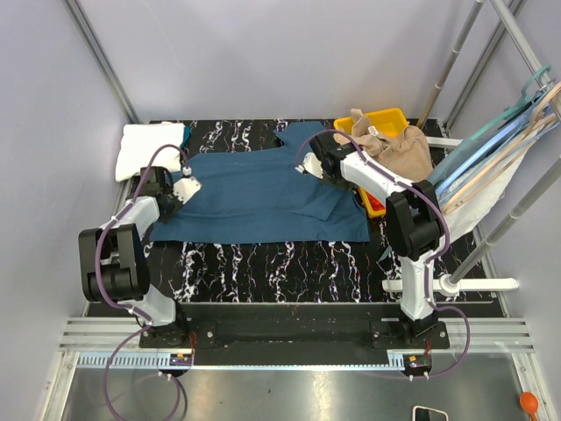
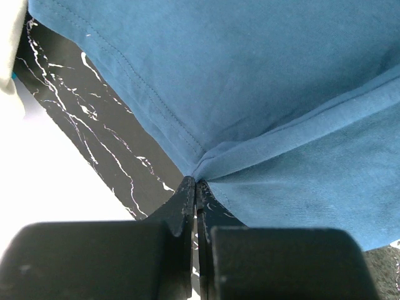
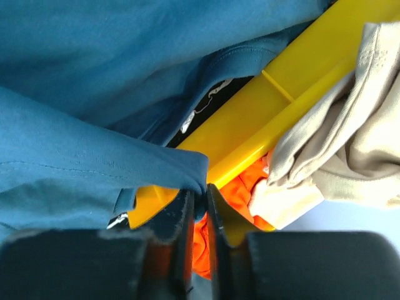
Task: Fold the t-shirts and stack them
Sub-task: Fold the tshirt
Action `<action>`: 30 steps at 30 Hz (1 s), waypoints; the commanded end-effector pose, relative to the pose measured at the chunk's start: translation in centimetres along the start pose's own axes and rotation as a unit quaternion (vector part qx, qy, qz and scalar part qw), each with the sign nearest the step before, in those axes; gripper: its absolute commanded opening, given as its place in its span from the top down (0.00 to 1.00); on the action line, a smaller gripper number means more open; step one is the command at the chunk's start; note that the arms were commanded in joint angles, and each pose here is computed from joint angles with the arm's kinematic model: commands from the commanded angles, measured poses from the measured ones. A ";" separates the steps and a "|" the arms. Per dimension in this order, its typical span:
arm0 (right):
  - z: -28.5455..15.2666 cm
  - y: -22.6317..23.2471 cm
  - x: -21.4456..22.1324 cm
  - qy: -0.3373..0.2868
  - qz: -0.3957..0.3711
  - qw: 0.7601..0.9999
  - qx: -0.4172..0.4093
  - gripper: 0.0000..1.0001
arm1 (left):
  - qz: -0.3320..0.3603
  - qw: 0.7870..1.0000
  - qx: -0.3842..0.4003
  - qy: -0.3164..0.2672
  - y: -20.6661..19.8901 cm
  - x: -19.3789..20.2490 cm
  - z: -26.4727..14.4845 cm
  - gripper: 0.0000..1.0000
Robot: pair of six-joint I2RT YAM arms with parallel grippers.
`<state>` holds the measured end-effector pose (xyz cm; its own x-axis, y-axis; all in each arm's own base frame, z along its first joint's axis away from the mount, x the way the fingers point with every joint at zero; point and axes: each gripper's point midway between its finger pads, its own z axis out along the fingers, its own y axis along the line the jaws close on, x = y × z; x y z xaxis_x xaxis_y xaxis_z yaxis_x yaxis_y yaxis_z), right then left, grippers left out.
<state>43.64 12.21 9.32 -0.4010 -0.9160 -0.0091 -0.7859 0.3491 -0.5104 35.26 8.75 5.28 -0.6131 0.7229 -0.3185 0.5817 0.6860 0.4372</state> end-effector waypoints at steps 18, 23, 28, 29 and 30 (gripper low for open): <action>-0.4 -2.3 -0.7 -0.015 0.035 0.998 0.046 0.57 | -0.025 0.997 -0.062 -0.027 4.7 -3.6 0.5 1.00; -1.1 -2.3 -0.6 -0.024 0.046 0.998 0.048 0.55 | -0.026 0.997 -0.073 -0.011 5.5 -3.5 1.0 0.94; -3.1 -1.7 -0.8 -0.060 0.063 0.996 0.026 0.53 | -0.018 0.997 -0.080 -0.011 5.4 -3.2 0.8 0.69; -3.4 -1.3 -0.8 -0.065 0.065 0.996 0.014 0.52 | -0.017 0.997 -0.080 -0.008 5.1 -2.8 0.9 0.61; -3.8 -0.6 -1.3 -0.082 0.072 0.994 -0.006 0.51 | -0.015 0.996 -0.082 -0.010 5.0 -2.8 0.8 0.58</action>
<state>43.67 12.36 8.82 -0.4335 -0.8996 -0.0532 -0.7572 0.3957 -0.5197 39.43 9.70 6.18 -0.6353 0.6994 -0.3275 0.5137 0.6994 0.4970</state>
